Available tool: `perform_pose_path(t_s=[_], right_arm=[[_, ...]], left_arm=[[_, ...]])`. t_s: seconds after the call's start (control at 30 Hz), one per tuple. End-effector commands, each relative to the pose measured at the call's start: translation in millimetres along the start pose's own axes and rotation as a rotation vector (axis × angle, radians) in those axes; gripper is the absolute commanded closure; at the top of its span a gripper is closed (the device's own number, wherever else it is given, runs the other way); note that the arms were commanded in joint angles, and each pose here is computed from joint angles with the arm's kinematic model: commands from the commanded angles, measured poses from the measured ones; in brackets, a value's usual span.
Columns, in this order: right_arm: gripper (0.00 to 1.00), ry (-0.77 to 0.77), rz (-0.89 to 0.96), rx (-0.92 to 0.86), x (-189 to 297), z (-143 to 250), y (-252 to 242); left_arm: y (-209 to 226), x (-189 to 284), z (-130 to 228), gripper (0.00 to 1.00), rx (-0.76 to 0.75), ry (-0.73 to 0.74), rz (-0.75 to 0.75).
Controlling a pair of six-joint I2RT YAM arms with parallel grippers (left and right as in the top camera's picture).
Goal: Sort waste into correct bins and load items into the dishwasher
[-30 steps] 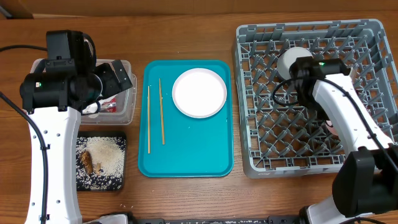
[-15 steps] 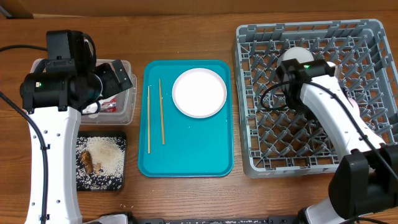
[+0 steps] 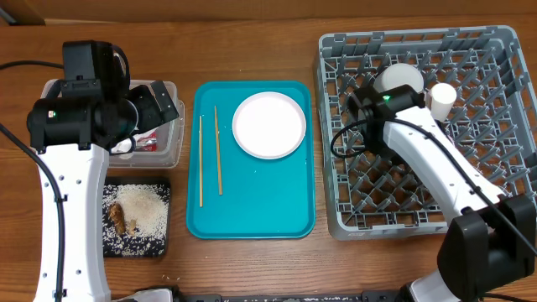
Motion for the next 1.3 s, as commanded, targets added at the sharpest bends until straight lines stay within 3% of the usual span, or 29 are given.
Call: perform_pose_path(t_s=[0.0,0.23,0.5,0.73,1.07,1.27], right_arm=[[0.52,0.026,-0.044,-0.007,2.0,5.0,8.9],[0.5,0.099,-0.276,-0.099,15.1,1.4,40.2],[0.44,0.096,-0.533,-0.234,45.9,-29.9,57.9],[0.45,0.221,-0.667,-0.353,27.4,-40.3,53.9],[0.54,0.439,-0.875,-0.616,-22.1,-55.6,23.6],[0.73,0.531,-0.831,-0.723,-55.4,-44.4,-4.8]], left_arm=[[-1.6,4.6,-3.3,0.0,0.003,-0.017,0.003],[-1.6,4.6,-3.3,0.0,0.003,-0.017,0.003],[-1.6,4.6,-3.3,0.0,0.003,-0.017,0.003],[-1.6,4.6,-3.3,0.0,0.003,-0.017,0.003],[-1.6,4.6,-3.3,0.0,0.003,-0.017,0.003],[-1.6,4.6,-3.3,0.0,0.003,-0.017,0.004]])
Point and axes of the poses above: each gripper's point midway between its finger pads, its own x axis back along the fingers, its own y axis along the line the jaws close on, z = x × y, the point moved 3 cm from there along x, back along the fingers, and after that the axes turned 12 degrees about -x, right-handed, at the moved point
